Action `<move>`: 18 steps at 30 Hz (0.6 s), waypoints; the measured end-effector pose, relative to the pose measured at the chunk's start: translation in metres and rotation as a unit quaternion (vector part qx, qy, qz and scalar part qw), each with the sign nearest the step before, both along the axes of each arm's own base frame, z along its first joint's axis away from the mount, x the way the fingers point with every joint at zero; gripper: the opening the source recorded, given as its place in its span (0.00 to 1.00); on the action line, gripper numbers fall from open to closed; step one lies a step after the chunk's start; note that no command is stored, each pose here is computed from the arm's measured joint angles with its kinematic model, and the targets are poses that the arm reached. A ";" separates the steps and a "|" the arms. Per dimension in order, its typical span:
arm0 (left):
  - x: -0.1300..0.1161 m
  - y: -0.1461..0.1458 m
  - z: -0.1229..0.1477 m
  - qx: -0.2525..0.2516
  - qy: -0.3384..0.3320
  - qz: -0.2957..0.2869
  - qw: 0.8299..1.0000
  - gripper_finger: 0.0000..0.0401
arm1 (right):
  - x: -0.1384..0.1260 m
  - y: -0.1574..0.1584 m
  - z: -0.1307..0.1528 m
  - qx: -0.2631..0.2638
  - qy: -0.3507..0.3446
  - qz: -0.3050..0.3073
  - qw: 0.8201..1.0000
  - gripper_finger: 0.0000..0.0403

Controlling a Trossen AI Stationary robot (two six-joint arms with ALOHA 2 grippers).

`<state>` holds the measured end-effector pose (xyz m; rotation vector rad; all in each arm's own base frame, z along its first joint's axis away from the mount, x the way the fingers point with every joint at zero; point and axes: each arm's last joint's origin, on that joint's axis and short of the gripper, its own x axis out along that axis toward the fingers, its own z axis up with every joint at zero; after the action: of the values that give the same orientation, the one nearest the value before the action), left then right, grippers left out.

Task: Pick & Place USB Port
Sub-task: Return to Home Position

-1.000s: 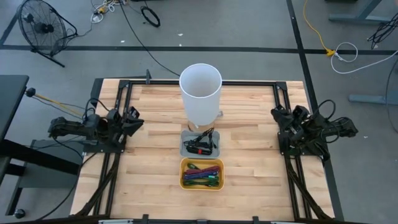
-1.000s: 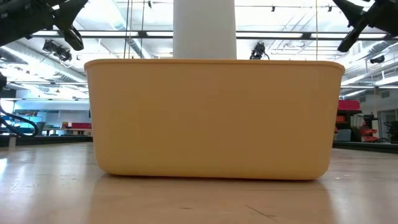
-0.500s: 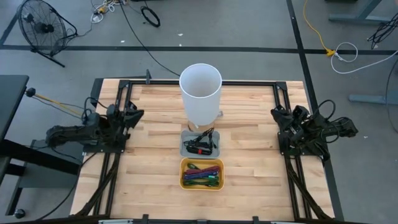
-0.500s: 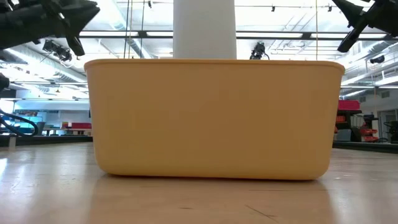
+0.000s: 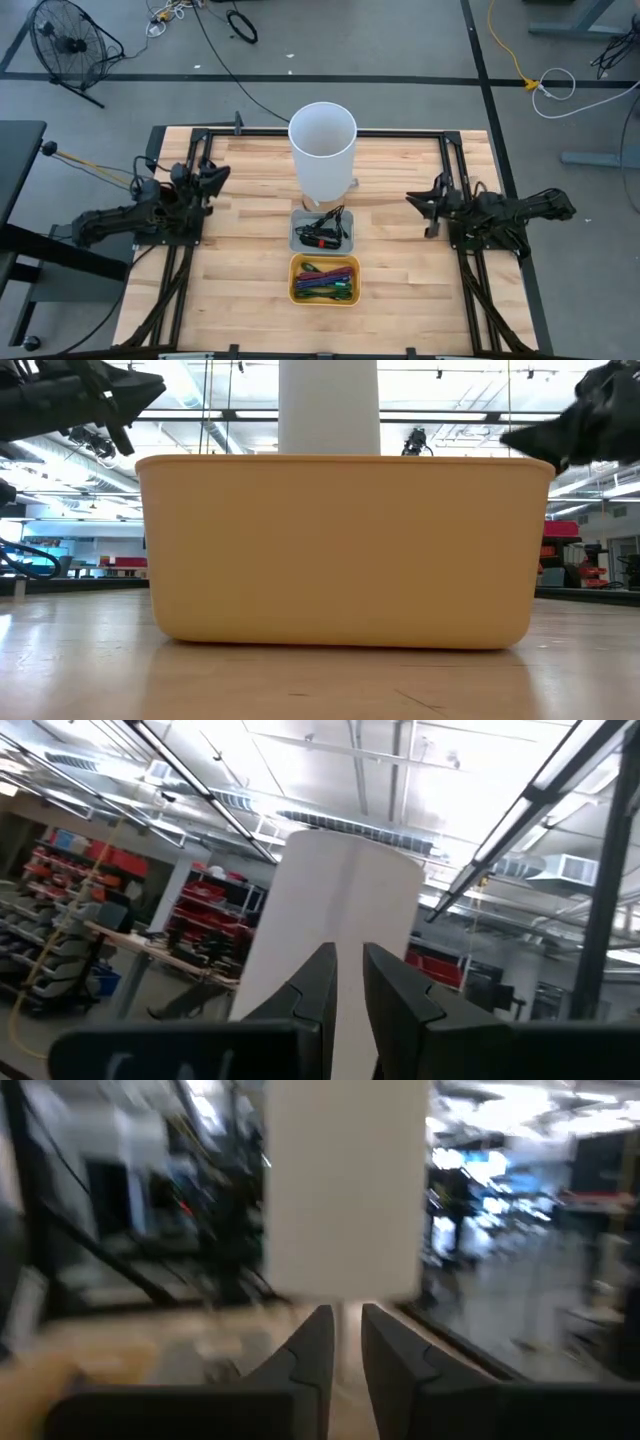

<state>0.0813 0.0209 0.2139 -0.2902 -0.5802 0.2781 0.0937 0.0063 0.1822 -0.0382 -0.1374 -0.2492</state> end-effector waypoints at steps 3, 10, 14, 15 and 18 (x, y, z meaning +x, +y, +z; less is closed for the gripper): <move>0.000 0.002 0.000 0.000 0.001 0.010 1.000 0.14 | 0.001 -0.001 -0.008 -0.005 0.043 -0.027 0.999 0.15; 0.000 0.002 0.000 0.000 0.001 0.011 1.000 0.14 | 0.001 -0.001 -0.008 -0.005 0.042 -0.027 0.999 0.15; 0.000 0.002 0.000 0.000 0.001 0.011 1.000 0.14 | 0.001 -0.001 -0.008 -0.005 0.041 -0.027 0.999 0.15; 0.000 0.002 0.000 0.000 0.000 0.011 1.000 0.14 | 0.001 -0.001 -0.008 -0.005 0.041 -0.027 0.999 0.15; -0.001 0.002 0.000 0.000 0.000 0.013 1.000 0.14 | 0.001 -0.001 -0.008 -0.005 0.042 -0.027 0.999 0.15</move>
<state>0.0808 0.0230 0.2138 -0.2827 -0.5834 0.3029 0.0949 0.0051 0.1744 -0.0623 -0.0549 -0.3005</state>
